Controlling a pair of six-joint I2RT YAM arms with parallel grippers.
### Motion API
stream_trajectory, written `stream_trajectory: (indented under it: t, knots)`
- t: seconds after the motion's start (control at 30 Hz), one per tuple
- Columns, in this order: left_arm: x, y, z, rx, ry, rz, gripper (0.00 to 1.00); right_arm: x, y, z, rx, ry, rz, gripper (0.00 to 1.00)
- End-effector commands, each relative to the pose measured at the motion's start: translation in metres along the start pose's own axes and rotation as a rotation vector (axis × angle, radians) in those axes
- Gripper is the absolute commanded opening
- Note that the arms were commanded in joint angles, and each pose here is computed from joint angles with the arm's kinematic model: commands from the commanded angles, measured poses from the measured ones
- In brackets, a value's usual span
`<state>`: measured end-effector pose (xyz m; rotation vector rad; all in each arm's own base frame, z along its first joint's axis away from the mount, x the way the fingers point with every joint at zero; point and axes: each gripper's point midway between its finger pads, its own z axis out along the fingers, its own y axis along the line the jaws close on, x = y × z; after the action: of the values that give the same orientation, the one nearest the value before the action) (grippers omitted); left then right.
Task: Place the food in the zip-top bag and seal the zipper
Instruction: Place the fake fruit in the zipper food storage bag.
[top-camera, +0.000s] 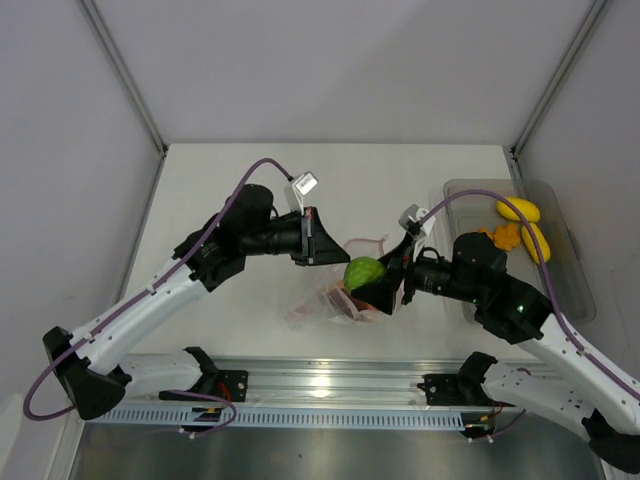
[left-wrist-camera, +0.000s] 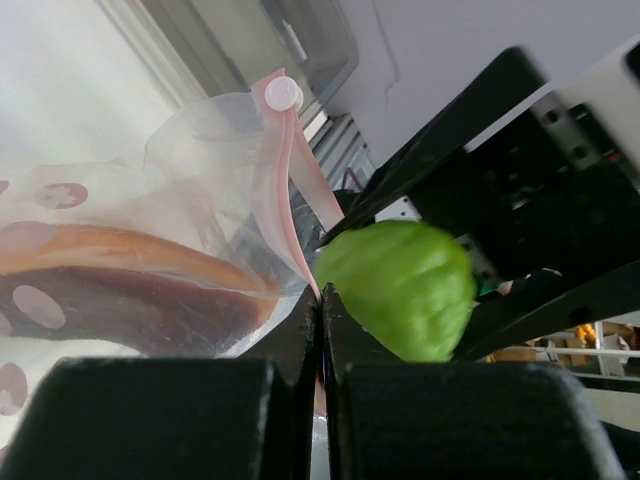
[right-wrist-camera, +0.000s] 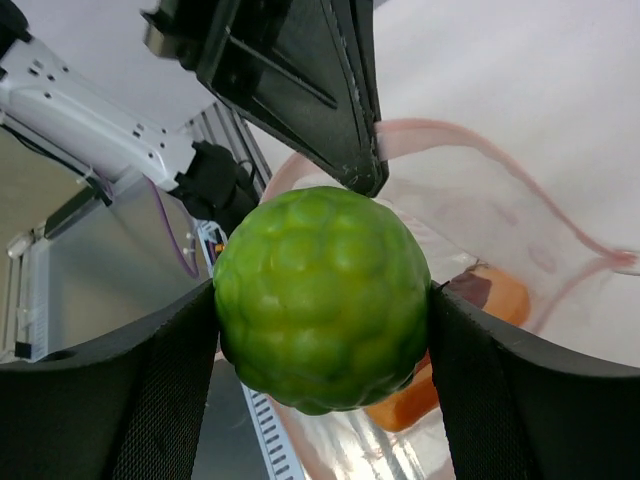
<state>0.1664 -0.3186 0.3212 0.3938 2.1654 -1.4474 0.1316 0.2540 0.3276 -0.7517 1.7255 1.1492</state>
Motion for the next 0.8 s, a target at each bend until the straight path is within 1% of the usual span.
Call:
stream_trajectory:
  t: [0.0,0.1,0.17,0.2,0.23,0.27,0.33,0.4,0.47,0.53,0.77]
  knots:
    - [-0.015,-0.030,-0.004,0.119,-0.038,-0.001,0.01,-0.007,-0.006,0.010,0.066,-0.024,-0.050,0.00]
    - [-0.012,-0.032,-0.005,0.139,-0.037,-0.016,0.01,-0.002,-0.014,0.017,0.103,-0.010,-0.050,0.01]
    - [-0.011,-0.034,-0.008,0.143,-0.039,-0.023,0.01,-0.006,-0.020,0.019,0.136,-0.018,-0.040,0.05]
    - [-0.010,-0.035,-0.009,0.146,-0.036,-0.021,0.00,-0.006,-0.020,0.021,0.136,-0.022,-0.036,0.14]
    - [-0.010,-0.036,-0.010,0.149,-0.037,-0.018,0.01,-0.006,-0.020,0.022,0.129,-0.024,-0.038,0.46]
    - [-0.010,-0.036,-0.011,0.149,-0.039,-0.016,0.01,-0.005,-0.019,0.024,0.122,-0.023,-0.044,0.58]
    - [-0.010,-0.034,-0.013,0.141,-0.052,-0.017,0.00,-0.008,-0.023,0.025,0.145,-0.030,-0.046,0.78]
    - [-0.008,-0.029,-0.012,0.124,-0.043,-0.025,0.00,-0.021,-0.023,0.023,0.167,-0.050,-0.047,0.85]
    - [-0.009,-0.030,-0.012,0.122,-0.036,-0.010,0.01,-0.022,-0.022,0.024,0.171,-0.034,-0.042,0.98]
    - [-0.010,-0.026,-0.010,0.108,-0.034,-0.011,0.01,-0.022,-0.021,0.022,0.172,-0.031,-0.029,1.00]
    - [-0.006,-0.020,-0.002,0.126,-0.028,-0.030,0.01,-0.026,-0.028,0.012,0.231,-0.058,-0.019,1.00]
